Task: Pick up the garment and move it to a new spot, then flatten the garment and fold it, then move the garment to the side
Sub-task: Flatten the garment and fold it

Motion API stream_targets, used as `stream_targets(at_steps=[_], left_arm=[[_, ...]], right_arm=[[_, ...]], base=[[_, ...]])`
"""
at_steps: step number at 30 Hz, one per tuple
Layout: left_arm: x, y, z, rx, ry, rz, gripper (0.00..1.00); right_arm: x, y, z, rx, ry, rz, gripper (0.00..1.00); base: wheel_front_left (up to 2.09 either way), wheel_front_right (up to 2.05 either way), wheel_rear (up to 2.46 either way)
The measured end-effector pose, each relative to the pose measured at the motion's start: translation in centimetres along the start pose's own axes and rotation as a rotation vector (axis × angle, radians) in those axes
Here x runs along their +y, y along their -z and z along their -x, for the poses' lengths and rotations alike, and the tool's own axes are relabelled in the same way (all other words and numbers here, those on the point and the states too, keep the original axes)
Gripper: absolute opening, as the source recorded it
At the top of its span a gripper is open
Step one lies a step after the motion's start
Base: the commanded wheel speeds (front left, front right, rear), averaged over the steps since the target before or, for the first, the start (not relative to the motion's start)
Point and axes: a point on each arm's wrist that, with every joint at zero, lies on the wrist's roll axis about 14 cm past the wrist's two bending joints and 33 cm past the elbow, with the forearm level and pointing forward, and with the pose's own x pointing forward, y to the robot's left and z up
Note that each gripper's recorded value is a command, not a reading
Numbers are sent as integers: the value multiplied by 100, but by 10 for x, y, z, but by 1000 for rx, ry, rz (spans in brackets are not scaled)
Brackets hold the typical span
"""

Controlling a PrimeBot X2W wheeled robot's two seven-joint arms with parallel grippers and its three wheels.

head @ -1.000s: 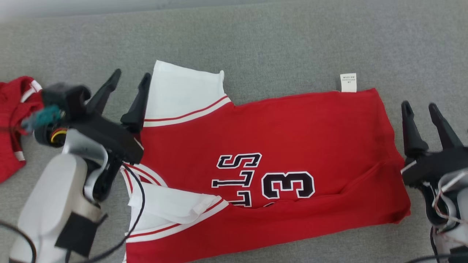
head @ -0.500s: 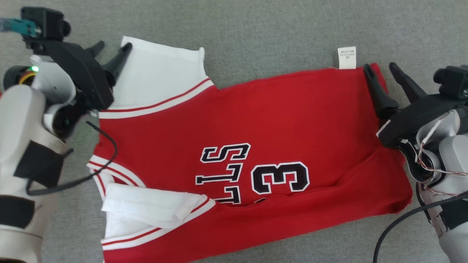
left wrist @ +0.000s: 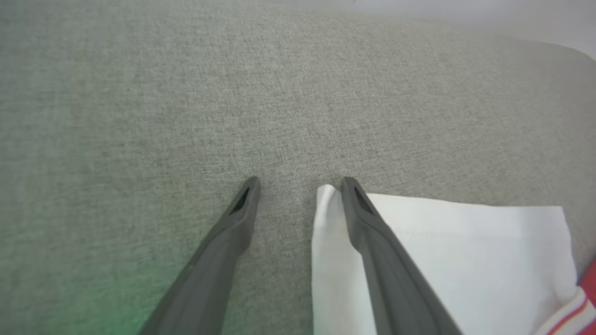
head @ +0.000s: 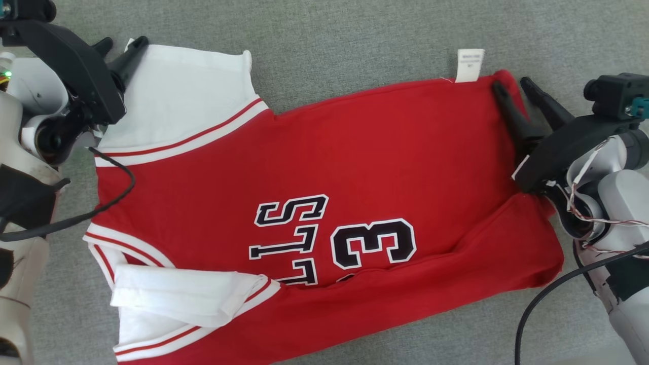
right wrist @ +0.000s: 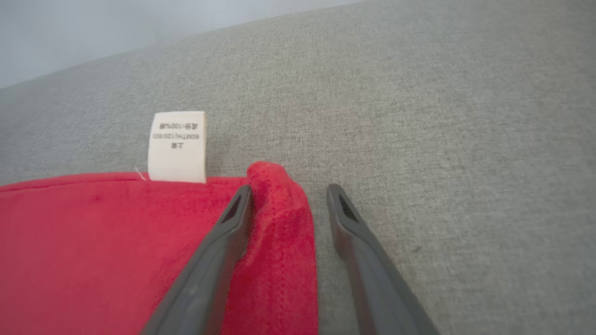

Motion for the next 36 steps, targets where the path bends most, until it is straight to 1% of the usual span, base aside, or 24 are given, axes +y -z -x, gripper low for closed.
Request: stream_targets(at_steps=[1, 5, 7, 9, 11, 14, 17, 19, 24, 28, 30, 36], left_arm=[[0, 1, 1, 11, 0, -4, 0], [-5, 1, 3, 16, 21, -8, 0], [-12, -3, 7, -8, 46, 2, 0], [-17, -9, 11, -43, 64, 20, 0], [-19, -17, 16, -79, 70, 11, 0], [-25, -40, 28, -166, 93, 9, 0], [-32, -58, 43, -246, 114, -28, 0], [-37, -60, 52, -280, 135, -35, 0], [-49, -61, 84, -385, 203, -22, 0], [-61, -60, 118, -487, 248, 3, 0], [-67, -58, 138, -531, 266, 4, 0], [-83, -35, 188, -592, 295, 58, 0]], right_arm=[[-1, 0, 0, 2, 1, -1, 0], [1, 1, -2, 3, -7, -7, 0], [2, -4, -3, -15, -13, -9, 0], [4, -10, -2, -36, -20, -8, 0], [6, -19, -1, -71, -30, 2, 0], [9, -32, 4, -114, -44, 24, 0], [14, -36, 10, -139, -65, 49, 0], [16, -33, 15, -136, -76, 68, 0], [19, -28, 27, -151, -96, 143, 0], [21, -22, 37, -158, -110, 207, 0], [22, -17, 41, -153, -119, 269, 0], [29, -4, 55, -149, -138, 323, 0]], base=[[0, 0, 0], [0, 0, 0], [0, 0, 0], [0, 0, 0], [0, 0, 0], [0, 0, 0], [0, 0, 0], [0, 0, 0], [0, 0, 0], [0, 0, 0], [0, 0, 0], [0, 0, 0]])
